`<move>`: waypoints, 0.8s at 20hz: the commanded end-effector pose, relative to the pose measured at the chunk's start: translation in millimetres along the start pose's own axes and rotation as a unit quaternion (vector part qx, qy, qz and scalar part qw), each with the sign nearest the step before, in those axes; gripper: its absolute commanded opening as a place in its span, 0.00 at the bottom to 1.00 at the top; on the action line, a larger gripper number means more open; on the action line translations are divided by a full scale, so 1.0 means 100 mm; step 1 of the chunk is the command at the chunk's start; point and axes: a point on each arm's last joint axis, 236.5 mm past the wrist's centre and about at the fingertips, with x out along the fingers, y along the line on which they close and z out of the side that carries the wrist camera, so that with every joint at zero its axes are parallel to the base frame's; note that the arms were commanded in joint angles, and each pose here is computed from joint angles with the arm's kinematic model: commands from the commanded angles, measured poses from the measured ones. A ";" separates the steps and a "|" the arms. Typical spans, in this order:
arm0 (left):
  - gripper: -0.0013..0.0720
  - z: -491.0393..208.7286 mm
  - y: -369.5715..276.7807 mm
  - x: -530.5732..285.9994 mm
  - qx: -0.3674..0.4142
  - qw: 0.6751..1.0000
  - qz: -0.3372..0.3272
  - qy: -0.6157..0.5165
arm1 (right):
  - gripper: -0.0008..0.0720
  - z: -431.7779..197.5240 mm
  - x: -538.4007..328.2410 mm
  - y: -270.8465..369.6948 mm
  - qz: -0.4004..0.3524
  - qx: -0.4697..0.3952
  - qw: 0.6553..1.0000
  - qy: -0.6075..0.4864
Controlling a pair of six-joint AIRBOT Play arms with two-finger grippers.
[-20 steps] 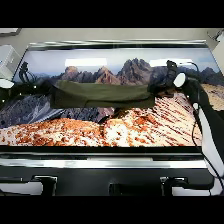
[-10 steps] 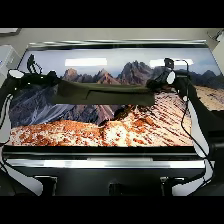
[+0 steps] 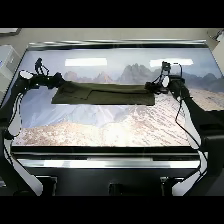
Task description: Fold the clothes and pants, and hang the long-sleeved shirts on hangers.
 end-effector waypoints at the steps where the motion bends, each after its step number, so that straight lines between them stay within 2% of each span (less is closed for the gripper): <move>1: 0.25 -0.10 0.15 0.17 -0.017 1.000 0.004 0.014 | 0.37 -0.09 0.14 -0.04 -0.004 0.023 1.000 0.013; 2: 0.39 -0.10 0.16 0.17 -0.019 1.000 0.004 0.014 | 0.38 -0.16 0.11 -0.05 -0.008 0.023 0.999 0.030; 3: 0.65 -0.08 0.16 0.14 -0.019 1.000 0.005 0.011 | 0.42 -0.22 0.05 -0.06 -0.013 0.023 0.998 0.050; 4: 0.77 -0.03 0.15 0.09 -0.023 1.000 0.004 0.006 | 0.50 -0.29 -0.03 -0.11 -0.017 0.029 0.997 0.073; 7: 0.77 0.17 0.04 -0.21 -0.011 1.000 -0.004 -0.002 | 0.69 -0.32 -0.35 -0.41 -0.005 0.087 0.989 0.120; 9: 0.77 0.33 -0.06 -0.52 0.008 1.000 0.009 -0.008 | 0.74 -0.13 -0.59 -0.54 0.066 0.146 0.980 0.115; 11: 0.77 0.46 -0.10 -0.85 0.024 0.998 0.048 -0.027 | 0.88 0.18 -0.81 -0.64 0.165 0.204 0.962 0.081; 13: 0.77 0.52 -0.17 -1.17 0.025 0.995 0.091 -0.041 | 0.95 0.36 -0.89 -0.78 0.203 0.231 0.950 0.053; 16: 0.77 0.42 -0.39 -1.55 0.059 0.988 0.139 -0.030 | 0.98 0.26 -0.69 -0.86 0.210 0.243 0.945 0.069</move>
